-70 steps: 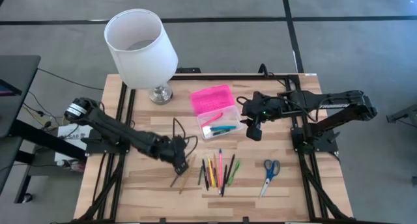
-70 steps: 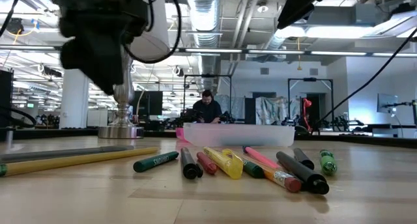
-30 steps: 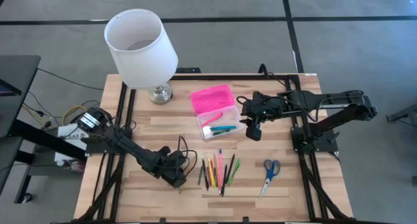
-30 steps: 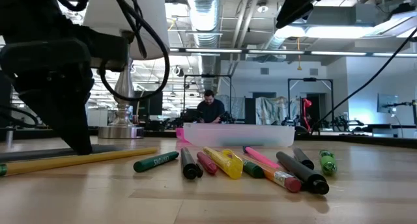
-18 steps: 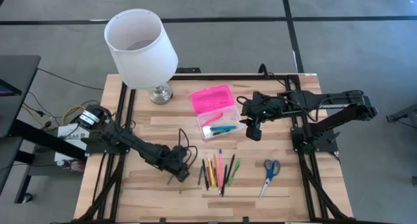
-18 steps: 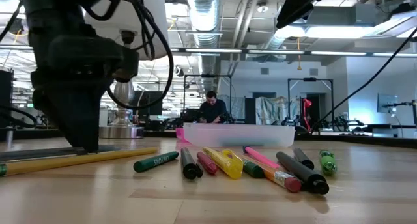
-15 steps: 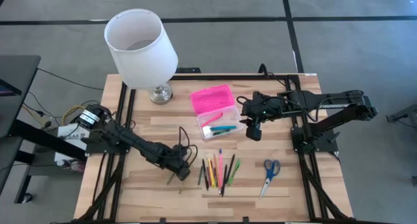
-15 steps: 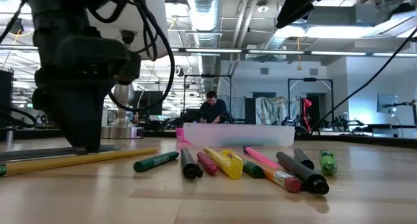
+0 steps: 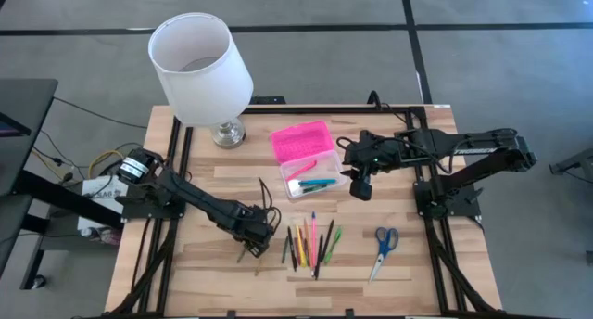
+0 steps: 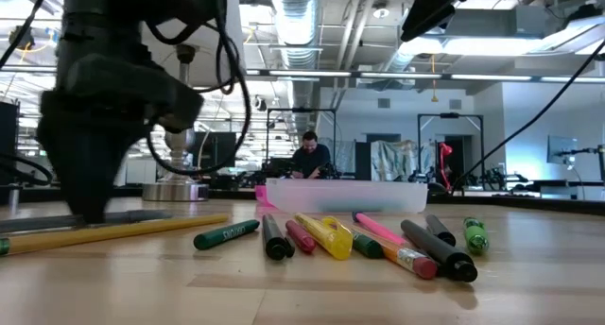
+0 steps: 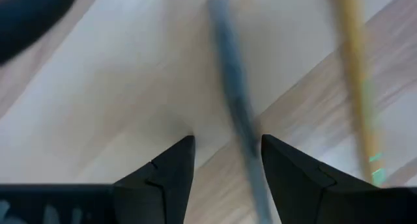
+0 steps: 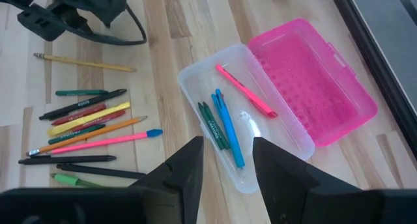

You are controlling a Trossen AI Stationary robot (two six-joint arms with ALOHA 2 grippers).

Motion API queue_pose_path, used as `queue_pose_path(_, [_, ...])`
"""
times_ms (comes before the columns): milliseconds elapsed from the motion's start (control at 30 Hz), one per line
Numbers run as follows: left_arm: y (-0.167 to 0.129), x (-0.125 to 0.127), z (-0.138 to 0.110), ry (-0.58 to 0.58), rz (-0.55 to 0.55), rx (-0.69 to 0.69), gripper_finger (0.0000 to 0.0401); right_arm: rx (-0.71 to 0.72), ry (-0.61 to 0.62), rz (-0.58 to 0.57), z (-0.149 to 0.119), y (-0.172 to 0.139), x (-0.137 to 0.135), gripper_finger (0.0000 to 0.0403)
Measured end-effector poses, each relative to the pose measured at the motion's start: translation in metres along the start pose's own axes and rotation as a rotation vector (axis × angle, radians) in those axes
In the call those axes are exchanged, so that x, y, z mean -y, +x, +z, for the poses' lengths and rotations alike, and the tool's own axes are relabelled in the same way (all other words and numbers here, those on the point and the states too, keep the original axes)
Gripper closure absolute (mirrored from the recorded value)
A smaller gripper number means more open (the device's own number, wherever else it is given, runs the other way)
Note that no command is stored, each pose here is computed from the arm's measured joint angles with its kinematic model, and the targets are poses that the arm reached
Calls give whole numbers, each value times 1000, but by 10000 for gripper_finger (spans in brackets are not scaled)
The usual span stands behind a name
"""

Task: Pick & place school supplies into a supply box
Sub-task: Put the gray pen into the pink supply box

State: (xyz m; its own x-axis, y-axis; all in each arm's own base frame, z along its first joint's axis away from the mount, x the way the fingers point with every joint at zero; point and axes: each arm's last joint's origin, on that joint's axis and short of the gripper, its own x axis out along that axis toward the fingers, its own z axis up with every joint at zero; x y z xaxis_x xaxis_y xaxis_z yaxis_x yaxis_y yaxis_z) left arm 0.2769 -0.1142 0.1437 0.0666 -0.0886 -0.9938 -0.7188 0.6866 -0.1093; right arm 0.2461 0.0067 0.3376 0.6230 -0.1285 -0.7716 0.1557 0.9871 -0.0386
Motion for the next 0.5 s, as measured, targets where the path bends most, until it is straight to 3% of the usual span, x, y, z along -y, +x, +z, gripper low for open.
queue_pose_path(200, [-18,8,5,13,33,36,228,-1,0,0,0,0,0,276])
queue_pose_path(500, [-21,6,3,73,82,56,228,-1,0,0,0,0,0,276])
